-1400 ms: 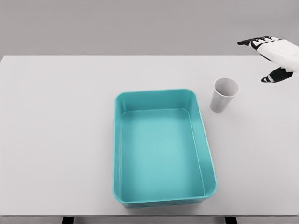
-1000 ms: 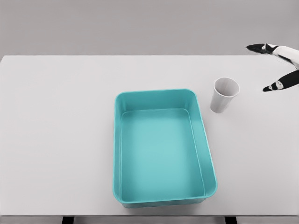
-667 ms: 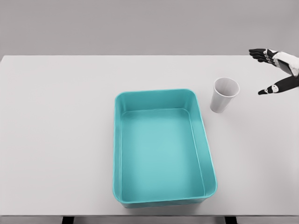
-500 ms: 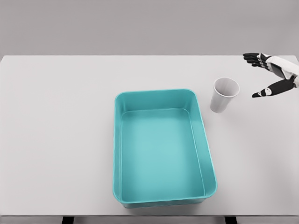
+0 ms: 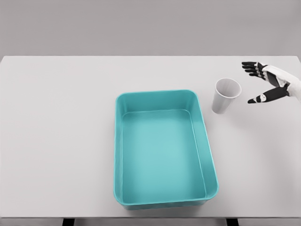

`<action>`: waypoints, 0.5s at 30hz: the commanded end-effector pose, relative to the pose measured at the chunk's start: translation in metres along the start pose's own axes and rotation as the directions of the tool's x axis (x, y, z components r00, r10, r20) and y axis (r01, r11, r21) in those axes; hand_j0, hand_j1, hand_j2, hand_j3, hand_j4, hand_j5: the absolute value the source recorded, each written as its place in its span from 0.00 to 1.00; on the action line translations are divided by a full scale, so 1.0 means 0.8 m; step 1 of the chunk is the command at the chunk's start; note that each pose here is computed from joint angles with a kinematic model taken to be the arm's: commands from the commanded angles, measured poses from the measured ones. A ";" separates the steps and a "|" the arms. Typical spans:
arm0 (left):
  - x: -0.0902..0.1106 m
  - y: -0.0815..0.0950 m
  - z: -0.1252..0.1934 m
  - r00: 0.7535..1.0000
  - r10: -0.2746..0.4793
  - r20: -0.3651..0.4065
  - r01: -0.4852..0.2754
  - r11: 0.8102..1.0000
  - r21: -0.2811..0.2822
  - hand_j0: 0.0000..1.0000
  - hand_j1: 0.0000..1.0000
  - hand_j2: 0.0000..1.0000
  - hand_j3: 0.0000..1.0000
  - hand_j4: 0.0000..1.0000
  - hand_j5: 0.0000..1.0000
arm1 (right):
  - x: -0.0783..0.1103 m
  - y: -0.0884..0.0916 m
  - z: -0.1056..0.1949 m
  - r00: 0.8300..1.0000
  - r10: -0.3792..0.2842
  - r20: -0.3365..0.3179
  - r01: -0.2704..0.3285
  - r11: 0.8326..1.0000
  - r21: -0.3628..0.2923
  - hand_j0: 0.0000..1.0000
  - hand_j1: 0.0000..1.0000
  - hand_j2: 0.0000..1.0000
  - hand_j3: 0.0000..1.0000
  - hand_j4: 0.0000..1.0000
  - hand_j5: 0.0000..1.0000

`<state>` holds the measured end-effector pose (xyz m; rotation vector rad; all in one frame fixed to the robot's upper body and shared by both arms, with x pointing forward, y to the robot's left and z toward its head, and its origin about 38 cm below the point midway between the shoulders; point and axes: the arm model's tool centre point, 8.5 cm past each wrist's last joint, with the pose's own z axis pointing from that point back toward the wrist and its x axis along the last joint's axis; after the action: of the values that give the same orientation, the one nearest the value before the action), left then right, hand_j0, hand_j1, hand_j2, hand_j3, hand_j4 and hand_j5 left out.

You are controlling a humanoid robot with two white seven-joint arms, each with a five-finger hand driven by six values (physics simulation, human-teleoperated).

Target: Put the paper cup into the basket with your right arm

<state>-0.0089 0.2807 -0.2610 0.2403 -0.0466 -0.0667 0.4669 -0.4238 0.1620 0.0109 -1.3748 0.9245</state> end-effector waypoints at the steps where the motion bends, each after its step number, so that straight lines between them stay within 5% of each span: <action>1: 0.000 0.000 0.000 1.000 0.000 0.000 0.000 1.000 0.000 1.00 1.00 1.00 1.00 1.00 1.00 | -0.002 0.006 -0.005 1.000 -0.011 0.003 0.011 1.000 0.006 1.00 1.00 1.00 1.00 1.00 1.00; 15: 0.000 0.000 0.000 1.000 0.000 0.000 0.000 1.000 0.000 1.00 1.00 1.00 1.00 1.00 1.00 | 0.005 0.025 -0.024 0.999 -0.026 0.033 0.025 0.999 0.033 1.00 1.00 1.00 1.00 1.00 1.00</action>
<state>-0.0089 0.2807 -0.2610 0.2404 -0.0466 -0.0667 0.4701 -0.4019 0.1500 0.0595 -1.3792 0.9336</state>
